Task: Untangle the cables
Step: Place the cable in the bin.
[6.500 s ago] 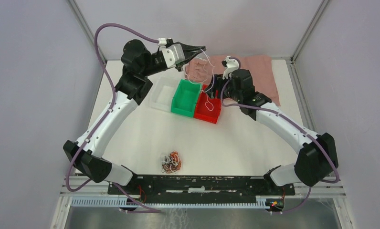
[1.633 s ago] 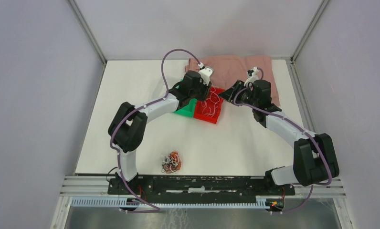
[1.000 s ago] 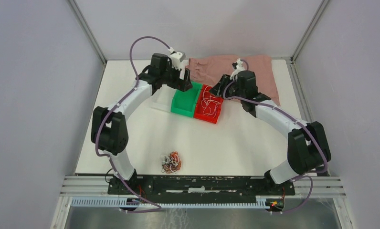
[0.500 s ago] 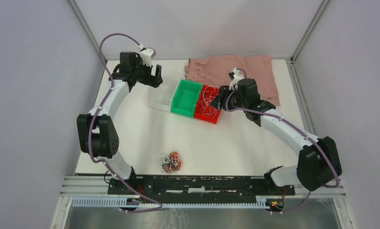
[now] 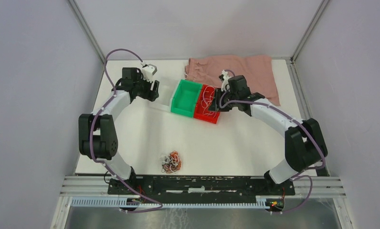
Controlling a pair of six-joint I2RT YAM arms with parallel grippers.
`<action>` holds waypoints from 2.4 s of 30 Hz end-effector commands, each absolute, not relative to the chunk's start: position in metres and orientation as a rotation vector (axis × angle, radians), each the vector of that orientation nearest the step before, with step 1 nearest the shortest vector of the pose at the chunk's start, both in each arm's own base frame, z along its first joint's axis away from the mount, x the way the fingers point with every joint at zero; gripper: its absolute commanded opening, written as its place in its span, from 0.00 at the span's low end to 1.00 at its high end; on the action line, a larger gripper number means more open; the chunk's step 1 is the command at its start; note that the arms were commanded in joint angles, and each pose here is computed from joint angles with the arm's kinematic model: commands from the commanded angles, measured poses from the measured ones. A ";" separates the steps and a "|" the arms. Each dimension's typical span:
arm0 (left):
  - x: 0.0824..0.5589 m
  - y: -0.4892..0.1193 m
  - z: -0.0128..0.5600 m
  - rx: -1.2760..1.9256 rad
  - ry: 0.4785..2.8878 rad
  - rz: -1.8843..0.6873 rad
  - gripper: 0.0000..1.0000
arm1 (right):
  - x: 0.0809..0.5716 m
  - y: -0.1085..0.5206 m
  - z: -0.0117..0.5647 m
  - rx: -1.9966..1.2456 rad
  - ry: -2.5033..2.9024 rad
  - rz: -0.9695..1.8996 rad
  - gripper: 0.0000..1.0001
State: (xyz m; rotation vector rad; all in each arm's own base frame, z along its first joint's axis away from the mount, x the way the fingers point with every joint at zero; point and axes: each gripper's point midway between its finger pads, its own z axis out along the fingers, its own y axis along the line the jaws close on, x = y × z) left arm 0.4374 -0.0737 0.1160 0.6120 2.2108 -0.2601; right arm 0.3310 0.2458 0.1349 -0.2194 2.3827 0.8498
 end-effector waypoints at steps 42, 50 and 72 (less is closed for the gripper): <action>0.354 -0.099 0.215 0.919 1.951 -0.491 0.75 | 0.430 0.279 0.108 -0.354 2.453 0.327 0.27; 0.343 -0.102 0.232 0.932 1.919 -0.499 0.75 | 0.416 0.274 0.153 -0.408 2.460 0.400 0.32; 0.343 -0.104 0.238 0.927 1.891 -0.502 0.76 | 0.443 0.284 0.080 -0.321 2.572 0.582 0.23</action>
